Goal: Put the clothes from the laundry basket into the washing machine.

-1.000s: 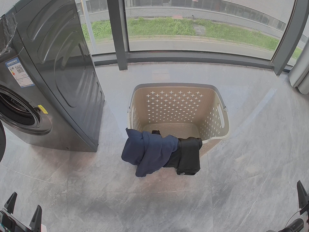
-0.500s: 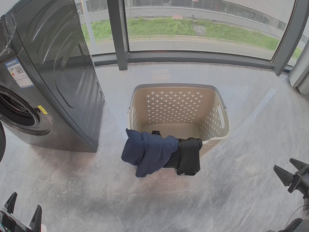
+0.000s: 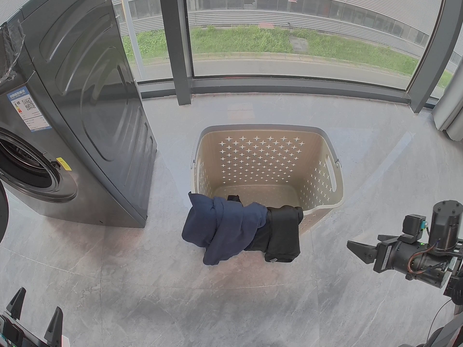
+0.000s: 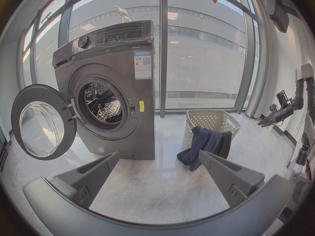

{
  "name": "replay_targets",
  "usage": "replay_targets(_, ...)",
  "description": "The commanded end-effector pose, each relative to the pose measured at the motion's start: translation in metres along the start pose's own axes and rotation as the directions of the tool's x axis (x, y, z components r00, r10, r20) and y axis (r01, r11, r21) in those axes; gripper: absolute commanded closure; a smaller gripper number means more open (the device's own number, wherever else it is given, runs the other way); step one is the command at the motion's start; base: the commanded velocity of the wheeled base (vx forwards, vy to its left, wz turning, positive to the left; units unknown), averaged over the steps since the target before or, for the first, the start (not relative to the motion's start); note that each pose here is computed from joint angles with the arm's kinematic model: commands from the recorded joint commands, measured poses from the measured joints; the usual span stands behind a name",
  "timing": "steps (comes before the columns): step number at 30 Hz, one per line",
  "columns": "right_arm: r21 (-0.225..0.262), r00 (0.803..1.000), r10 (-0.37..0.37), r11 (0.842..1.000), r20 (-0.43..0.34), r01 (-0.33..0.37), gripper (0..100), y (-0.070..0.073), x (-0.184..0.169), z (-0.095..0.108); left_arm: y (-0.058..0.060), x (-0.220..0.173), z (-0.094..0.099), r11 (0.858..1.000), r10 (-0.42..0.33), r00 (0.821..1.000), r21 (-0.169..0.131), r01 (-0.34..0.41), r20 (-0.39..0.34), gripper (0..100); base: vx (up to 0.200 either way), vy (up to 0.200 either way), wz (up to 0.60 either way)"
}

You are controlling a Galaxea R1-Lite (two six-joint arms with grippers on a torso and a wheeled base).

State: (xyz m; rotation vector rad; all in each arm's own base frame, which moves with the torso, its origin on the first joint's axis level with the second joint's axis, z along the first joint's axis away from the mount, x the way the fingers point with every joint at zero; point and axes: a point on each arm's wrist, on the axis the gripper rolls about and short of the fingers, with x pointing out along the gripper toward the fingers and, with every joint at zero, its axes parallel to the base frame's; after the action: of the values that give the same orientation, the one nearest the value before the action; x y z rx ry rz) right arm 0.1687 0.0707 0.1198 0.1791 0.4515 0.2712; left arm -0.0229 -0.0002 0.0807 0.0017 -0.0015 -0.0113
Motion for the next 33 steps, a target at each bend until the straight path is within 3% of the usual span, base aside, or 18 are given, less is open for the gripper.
replay_targets(1,-0.016,0.996,0.006,1.0,-0.092,-0.007,0,0.01,0.042,-0.011,0.0,0.001,-0.005,1.0,-0.001,1.0,0.0,0.001,-0.008,0,0.0,0.0,0.0)
replay_targets(4,-0.032,0.989,-0.022,0.999,-0.144,0.018,0,0.014,0.063,-0.025,0.0,0.001,-0.005,1.0,-0.001,1.0,0.0,0.001,-0.008,0,0.0,0.0,0.0)
replay_targets(9,-0.045,0.999,-0.002,0.999,-0.051,0.0,0,0.031,0.078,-0.025,0.0,0.001,-0.005,1.0,-0.001,1.0,-0.002,0.001,-0.008,0,0.0,0.0,0.0)
replay_targets(12,-0.054,0.998,0.008,0.998,-0.061,-0.012,0,0.037,0.089,-0.028,0.0,0.001,-0.005,1.0,-0.003,1.0,-0.002,0.003,-0.008,0,0.0,0.0,0.0)
replay_targets(33,-0.054,0.999,0.03,0.998,-0.032,-0.032,0,0.053,0.165,-0.044,0.0,0.0,-0.005,1.0,-0.003,1.0,-0.005,0.003,-0.006,0,0.0,0.0,0.0)
